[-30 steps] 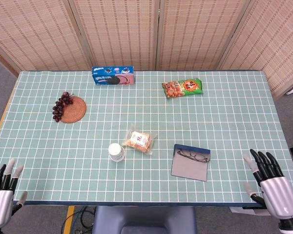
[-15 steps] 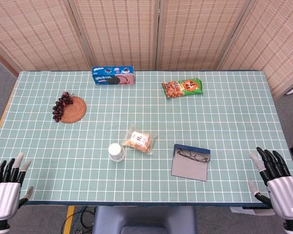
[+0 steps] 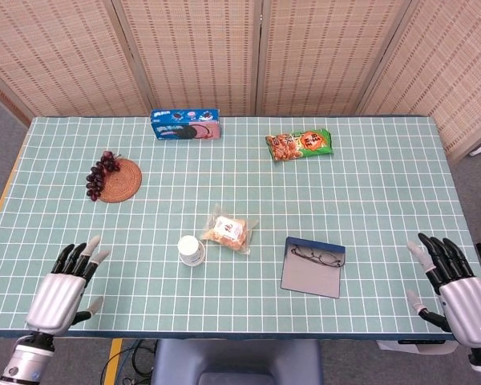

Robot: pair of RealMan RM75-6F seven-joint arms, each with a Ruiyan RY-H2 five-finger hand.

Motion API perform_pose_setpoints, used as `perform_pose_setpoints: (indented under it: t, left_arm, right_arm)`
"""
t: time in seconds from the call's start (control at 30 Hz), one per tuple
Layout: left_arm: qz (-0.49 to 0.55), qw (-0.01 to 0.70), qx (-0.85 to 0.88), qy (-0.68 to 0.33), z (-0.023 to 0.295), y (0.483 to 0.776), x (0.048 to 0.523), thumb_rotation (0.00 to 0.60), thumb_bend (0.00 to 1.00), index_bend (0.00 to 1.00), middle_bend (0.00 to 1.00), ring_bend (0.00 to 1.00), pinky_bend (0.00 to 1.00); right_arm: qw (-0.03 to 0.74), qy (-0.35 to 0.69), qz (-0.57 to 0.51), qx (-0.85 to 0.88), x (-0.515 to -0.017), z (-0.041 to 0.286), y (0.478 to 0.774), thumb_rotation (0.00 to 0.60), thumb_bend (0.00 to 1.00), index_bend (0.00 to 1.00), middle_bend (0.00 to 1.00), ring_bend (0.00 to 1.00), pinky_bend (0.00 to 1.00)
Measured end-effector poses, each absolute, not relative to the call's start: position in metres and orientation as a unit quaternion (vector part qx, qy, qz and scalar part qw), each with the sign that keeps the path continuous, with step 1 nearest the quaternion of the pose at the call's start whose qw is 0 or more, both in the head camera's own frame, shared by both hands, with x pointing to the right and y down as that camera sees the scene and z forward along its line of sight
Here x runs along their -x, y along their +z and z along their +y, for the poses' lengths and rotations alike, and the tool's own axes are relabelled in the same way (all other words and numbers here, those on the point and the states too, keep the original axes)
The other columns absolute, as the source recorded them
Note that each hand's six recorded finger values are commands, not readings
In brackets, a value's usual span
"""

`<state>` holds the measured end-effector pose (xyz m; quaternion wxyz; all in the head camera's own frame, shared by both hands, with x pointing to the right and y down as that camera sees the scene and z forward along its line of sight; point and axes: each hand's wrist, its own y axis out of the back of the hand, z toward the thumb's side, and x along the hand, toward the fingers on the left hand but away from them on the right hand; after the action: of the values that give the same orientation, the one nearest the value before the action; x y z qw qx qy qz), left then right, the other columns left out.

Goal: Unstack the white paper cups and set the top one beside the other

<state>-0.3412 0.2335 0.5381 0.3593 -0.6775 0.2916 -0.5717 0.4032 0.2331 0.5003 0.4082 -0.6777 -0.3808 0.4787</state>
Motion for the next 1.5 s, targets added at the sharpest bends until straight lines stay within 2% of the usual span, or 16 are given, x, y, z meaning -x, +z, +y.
perform_pose_setpoints:
  t: [0.43, 0.77, 0.93, 1.5]
  left_arm:
    - [0.216, 0.380, 0.691, -0.576, 0.180, 0.582, 0.295, 0.600, 0.30, 0.18, 0.00, 0.00, 0.00]
    - [0.190, 0.373, 0.703, -0.575, 0.144, 0.615, 0.266, 0.600, 0.30, 0.18, 0.00, 0.00, 0.00]
    - [0.194, 0.357, 0.723, -0.559, 0.138, 0.620, 0.254, 0.600, 0.30, 0.22, 0.00, 0.00, 0.00]
    - [0.147, 0.358, 0.747, -0.541, 0.136, 0.655, 0.205, 0.600, 0.30, 0.21, 0.00, 0.00, 0.00]
  right_arm:
    - [0.399, 0.467, -0.414, 0.671, -0.419, 0.228, 0.486, 0.600, 0.34, 0.06, 0.00, 0.00, 0.00]
    - [0.383, 0.477, -0.422, 0.669, -0.430, 0.218, 0.490, 0.600, 0.34, 0.06, 0.00, 0.00, 0.00]
    - [0.384, 0.479, -0.423, 0.666, -0.430, 0.215, 0.493, 0.600, 0.34, 0.06, 0.00, 0.00, 0.00]
    - [0.379, 0.477, -0.432, 0.665, -0.435, 0.210, 0.493, 0.600, 0.34, 0.06, 0.00, 0.00, 0.00]
